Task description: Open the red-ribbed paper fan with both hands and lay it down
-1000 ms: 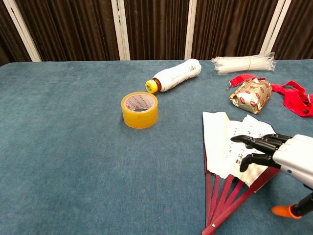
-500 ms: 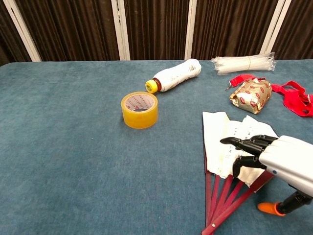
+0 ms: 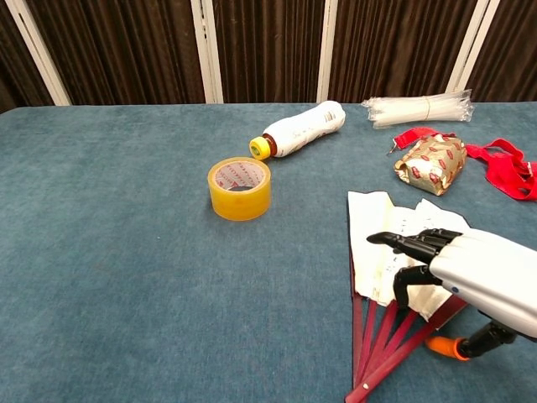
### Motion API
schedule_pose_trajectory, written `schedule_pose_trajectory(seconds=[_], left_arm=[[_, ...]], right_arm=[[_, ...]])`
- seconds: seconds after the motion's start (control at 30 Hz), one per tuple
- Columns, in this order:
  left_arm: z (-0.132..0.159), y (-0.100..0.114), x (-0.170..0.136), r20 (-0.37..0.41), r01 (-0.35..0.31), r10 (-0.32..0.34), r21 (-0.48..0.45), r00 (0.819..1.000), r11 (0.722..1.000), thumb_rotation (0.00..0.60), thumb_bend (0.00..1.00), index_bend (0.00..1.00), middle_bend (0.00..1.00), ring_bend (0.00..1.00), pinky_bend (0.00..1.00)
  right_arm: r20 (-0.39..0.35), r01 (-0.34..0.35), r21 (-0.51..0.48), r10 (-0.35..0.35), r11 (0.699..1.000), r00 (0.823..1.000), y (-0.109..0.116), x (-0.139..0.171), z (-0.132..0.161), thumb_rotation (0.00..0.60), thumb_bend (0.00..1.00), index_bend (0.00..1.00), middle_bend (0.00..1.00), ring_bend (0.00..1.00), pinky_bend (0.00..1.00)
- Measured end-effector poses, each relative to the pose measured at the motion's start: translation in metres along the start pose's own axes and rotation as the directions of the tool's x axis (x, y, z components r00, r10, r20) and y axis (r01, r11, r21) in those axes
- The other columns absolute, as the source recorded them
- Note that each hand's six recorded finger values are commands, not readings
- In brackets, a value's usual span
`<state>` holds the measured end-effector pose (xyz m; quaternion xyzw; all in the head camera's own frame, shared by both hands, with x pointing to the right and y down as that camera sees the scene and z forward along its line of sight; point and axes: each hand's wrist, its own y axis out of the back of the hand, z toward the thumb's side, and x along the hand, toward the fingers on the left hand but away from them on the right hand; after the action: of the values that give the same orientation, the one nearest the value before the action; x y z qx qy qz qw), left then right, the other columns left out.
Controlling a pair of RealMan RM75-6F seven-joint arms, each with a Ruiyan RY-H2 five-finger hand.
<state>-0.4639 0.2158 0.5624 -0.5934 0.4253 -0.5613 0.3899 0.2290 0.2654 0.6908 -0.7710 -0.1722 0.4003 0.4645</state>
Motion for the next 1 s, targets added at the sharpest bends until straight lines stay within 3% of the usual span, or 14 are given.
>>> schedule_pose_trajectory(seconds=[0.4,0.73,1.0], left_arm=[[0.001,-0.001,0.000,0.007,0.008,-0.008,-0.006,1.000,1.000,0.600,0.24,0.09,0.08,0.00,0.10],[0.002,-0.001,-0.001,0.010,0.009,-0.009,-0.010,1.000,1.000,0.600,0.24,0.09,0.08,0.00,0.10],[0.003,-0.001,-0.001,0.014,0.010,-0.010,-0.013,1.000,1.000,0.600,0.24,0.09,0.08,0.00,0.10]], right_arm=[[0.002,0.007,-0.021,-0.007,1.000,1.000,0.000,-0.002,0.000,0.600,0.38,0.65,0.10,0.21,0.21],[0.008,0.019,-0.026,-0.019,0.999,1.000,0.006,0.001,-0.006,0.600,0.39,0.67,0.11,0.22,0.21],[0.012,0.032,-0.028,-0.032,0.999,0.999,0.028,0.004,-0.021,0.600,0.39,0.67,0.11,0.22,0.21]])
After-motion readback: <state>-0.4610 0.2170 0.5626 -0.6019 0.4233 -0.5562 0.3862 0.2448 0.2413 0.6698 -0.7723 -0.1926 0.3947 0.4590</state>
